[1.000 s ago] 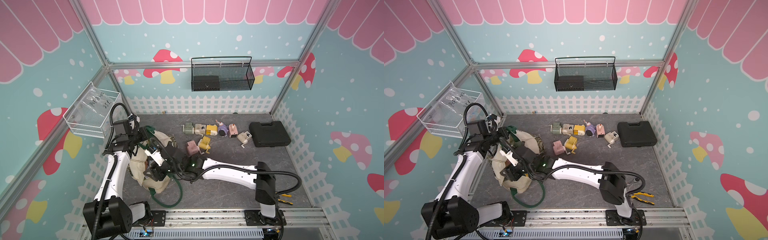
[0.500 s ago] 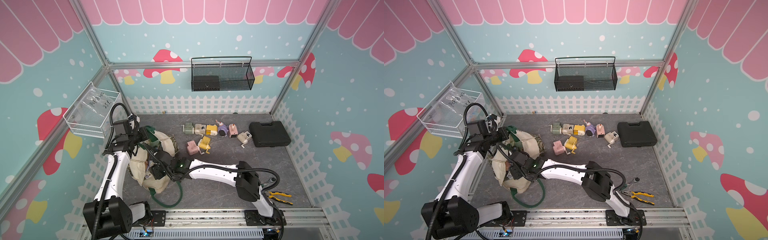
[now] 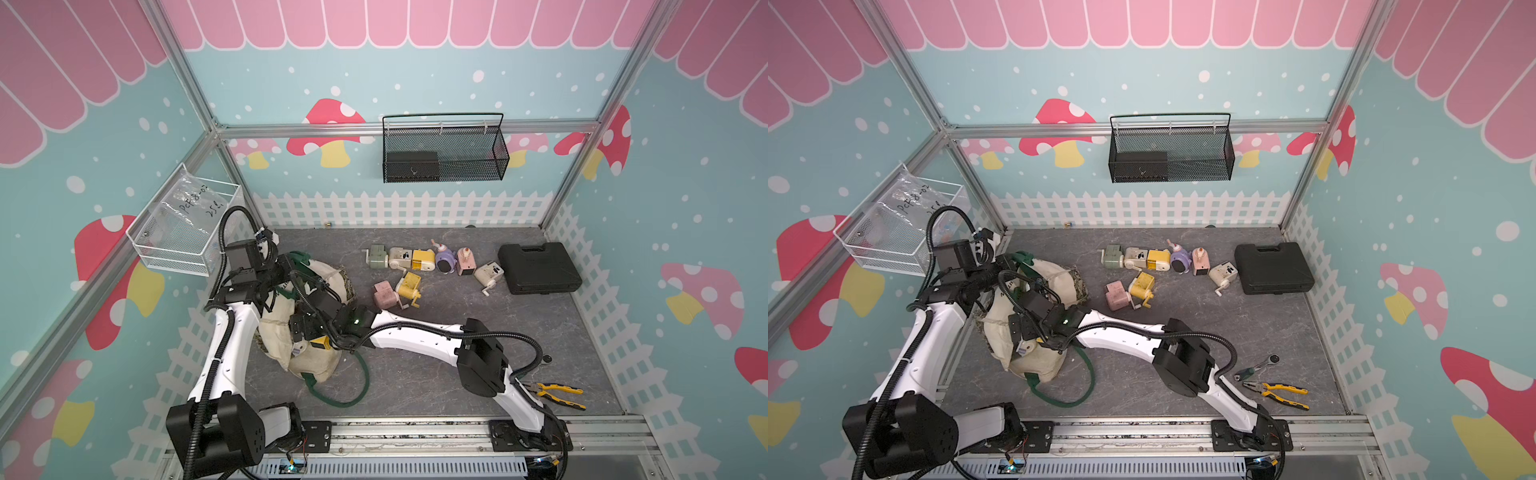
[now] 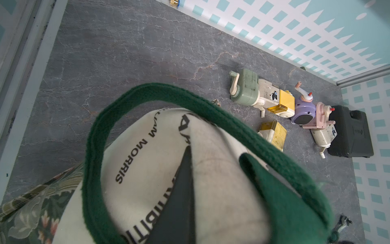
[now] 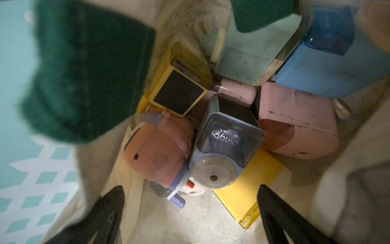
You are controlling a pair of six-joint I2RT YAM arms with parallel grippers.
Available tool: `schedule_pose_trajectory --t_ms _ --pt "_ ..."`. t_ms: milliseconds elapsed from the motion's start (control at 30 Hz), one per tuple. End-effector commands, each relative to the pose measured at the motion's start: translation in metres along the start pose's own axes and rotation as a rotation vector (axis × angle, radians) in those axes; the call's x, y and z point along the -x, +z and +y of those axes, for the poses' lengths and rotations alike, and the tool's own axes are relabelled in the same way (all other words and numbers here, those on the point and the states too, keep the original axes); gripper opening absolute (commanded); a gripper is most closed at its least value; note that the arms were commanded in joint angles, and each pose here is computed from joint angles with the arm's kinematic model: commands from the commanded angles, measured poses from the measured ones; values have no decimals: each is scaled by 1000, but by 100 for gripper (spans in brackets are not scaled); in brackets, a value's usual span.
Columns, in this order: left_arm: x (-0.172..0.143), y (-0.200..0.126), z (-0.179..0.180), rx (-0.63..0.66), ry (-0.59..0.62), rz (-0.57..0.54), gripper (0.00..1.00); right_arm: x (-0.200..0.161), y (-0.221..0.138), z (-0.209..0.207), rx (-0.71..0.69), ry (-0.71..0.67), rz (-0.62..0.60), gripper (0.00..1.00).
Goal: Take out the pencil sharpeners from the tote bags
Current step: Pick up the pencil sharpener from the canvas bag.
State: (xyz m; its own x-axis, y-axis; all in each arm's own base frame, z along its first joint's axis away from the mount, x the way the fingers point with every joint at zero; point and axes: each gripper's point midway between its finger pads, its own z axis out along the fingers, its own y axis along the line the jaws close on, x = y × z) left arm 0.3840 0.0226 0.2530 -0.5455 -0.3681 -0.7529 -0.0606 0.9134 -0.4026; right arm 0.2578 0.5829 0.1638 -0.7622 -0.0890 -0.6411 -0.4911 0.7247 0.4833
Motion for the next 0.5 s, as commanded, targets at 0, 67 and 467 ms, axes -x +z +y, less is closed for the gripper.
schedule_pose_trajectory --t_ms 0,67,467 --pt "34 -13 -21 -78 40 -118 0 -18 24 -23 -46 159 45 94" --pt "34 -13 -22 -82 39 -118 0 -22 29 -27 -53 200 52 89" --pt "33 -12 -23 -94 32 -114 0 -27 45 -43 -115 256 51 85"
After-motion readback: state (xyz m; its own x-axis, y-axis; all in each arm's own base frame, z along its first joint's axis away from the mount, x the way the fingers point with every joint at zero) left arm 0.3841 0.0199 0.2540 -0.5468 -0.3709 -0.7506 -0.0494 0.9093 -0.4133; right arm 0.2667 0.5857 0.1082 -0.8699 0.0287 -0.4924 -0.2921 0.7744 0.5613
